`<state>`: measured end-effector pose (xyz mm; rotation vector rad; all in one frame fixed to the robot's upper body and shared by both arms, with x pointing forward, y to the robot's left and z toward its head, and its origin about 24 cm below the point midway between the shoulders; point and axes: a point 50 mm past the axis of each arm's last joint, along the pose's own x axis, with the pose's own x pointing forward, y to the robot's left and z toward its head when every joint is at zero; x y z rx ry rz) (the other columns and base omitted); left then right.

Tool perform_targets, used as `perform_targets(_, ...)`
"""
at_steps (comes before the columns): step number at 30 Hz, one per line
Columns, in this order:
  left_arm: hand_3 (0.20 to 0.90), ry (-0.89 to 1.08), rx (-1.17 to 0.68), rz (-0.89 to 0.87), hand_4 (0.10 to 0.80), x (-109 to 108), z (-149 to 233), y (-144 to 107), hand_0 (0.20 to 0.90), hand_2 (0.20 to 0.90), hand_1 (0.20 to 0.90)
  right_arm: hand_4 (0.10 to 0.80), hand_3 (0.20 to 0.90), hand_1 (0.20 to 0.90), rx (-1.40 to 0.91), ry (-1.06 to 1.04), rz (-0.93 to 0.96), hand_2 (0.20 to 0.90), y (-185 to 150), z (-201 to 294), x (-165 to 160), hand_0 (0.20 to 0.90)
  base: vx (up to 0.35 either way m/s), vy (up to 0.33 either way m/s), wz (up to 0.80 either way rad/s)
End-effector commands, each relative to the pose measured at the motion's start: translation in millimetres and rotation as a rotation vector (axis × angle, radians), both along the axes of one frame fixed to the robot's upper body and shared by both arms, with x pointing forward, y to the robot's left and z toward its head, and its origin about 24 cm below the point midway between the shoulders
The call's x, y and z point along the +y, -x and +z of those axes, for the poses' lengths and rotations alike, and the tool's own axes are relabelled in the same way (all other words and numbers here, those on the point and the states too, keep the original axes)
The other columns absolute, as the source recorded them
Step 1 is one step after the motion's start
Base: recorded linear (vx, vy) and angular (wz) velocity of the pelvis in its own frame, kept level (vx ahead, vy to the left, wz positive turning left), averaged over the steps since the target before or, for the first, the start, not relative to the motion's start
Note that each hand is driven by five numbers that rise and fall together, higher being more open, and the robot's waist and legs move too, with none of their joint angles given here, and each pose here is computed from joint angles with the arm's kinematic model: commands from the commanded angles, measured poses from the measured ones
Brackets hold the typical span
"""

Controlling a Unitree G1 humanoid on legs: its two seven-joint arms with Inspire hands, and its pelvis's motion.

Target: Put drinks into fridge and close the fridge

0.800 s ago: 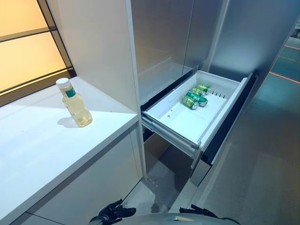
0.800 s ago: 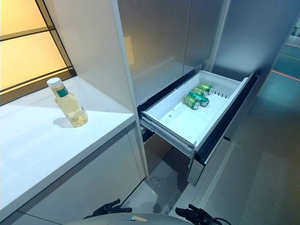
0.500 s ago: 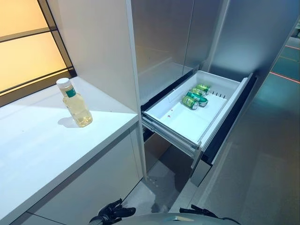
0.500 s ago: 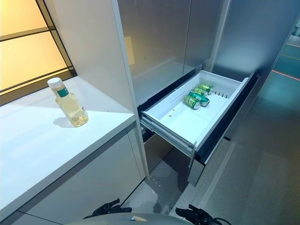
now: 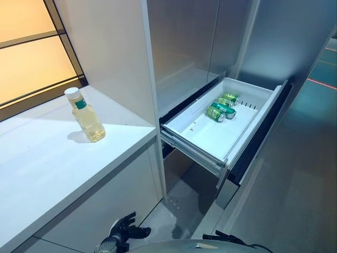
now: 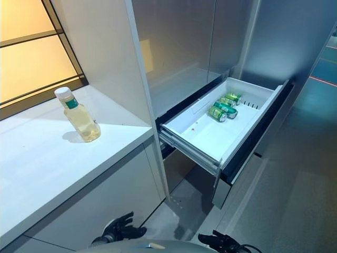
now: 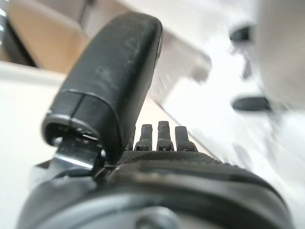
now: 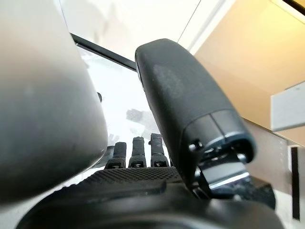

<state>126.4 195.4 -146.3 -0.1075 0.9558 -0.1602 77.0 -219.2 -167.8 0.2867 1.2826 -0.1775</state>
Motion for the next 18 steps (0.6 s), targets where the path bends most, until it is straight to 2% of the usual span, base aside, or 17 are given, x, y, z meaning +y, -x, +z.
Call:
perform_targets(1, 0.9, 0.236, -0.223, -0.122, 0.8, -15.4, 43.7, -68.0, 0.9, 0.9, 0.9, 0.8, 0.9, 0.9, -0.014, 0.027, 0.018, 0.9, -12.5, 5.8, -16.3, 0.9, -0.015, 0.033, 0.05)
perform_targets(4, 0.9, 0.316, -0.289, -0.157, 0.8, -3.1, 74.3, -90.2, 0.9, 0.9, 0.9, 0.8, 0.9, 0.9, -0.014, 0.035, 0.019, 0.9, -8.8, 5.8, -19.3, 0.9, -0.013, 0.027, 0.11)
perform_targets(6, 0.9, 0.461, -0.375, -0.182, 0.8, -0.9, 112.3, -111.4, 0.9, 0.9, 0.9, 0.8, 0.9, 0.9, -0.014, 0.036, 0.013, 0.9, -4.8, 5.6, -20.8, 0.9, -0.008, 0.016, 0.12)
perform_targets(7, 0.9, 0.57, -0.437, -0.205, 0.8, -6.4, 139.9, -121.1, 0.9, 0.9, 0.9, 0.8, 0.9, 0.9, -0.015, 0.038, 0.003, 0.9, -2.6, 5.3, -21.1, 0.9, -0.004, 0.008, 0.13)
perform_targets(9, 0.9, 0.716, -0.524, -0.245, 0.8, -11.4, 168.0, -125.0, 0.9, 0.9, 0.9, 0.8, 0.9, 0.9, -0.014, 0.039, -0.006, 0.9, 0.4, 4.7, -20.9, 0.9, 0.001, 0.003, 0.12)
perform_targets(11, 0.9, 0.907, -0.729, -0.327, 0.8, -18.2, 216.3, -127.4, 0.9, 0.9, 0.9, 0.8, 0.9, 0.9, -0.011, 0.039, -0.018, 0.9, 6.4, 3.1, -18.5, 0.9, 0.013, -0.009, 0.07)
perform_targets(13, 0.9, 1.027, -0.886, -0.35, 0.8, -21.3, 245.0, -127.6, 0.9, 0.9, 0.9, 0.8, 0.9, 0.9, -0.006, 0.04, -0.016, 0.9, 9.8, 1.8, -15.2, 0.9, 0.024, -0.021, 0.09)
perform_targets(16, 0.9, 1.081, -1.109, -0.327, 0.8, -12.2, 279.1, -130.2, 0.9, 0.9, 0.9, 0.8, 0.9, 0.9, 0.002, 0.033, -0.014, 0.9, 15.3, -0.6, -8.6, 0.9, 0.037, -0.034, 0.06)
perform_targets(17, 0.9, 1.032, -1.263, -0.26, 0.8, -1.7, 297.6, -132.2, 0.9, 0.9, 0.9, 0.8, 0.9, 0.9, 0.007, 0.029, -0.008, 0.9, 17.3, -1.6, -5.2, 0.9, 0.029, -0.029, 0.06)
perform_targets(18, 0.9, 1.022, -1.284, -0.246, 0.8, -0.2, 299.6, -132.4, 0.9, 0.9, 0.9, 0.8, 0.9, 0.9, 0.007, 0.029, -0.007, 0.9, 17.5, -1.7, -4.8, 0.9, 0.034, -0.034, 0.07)
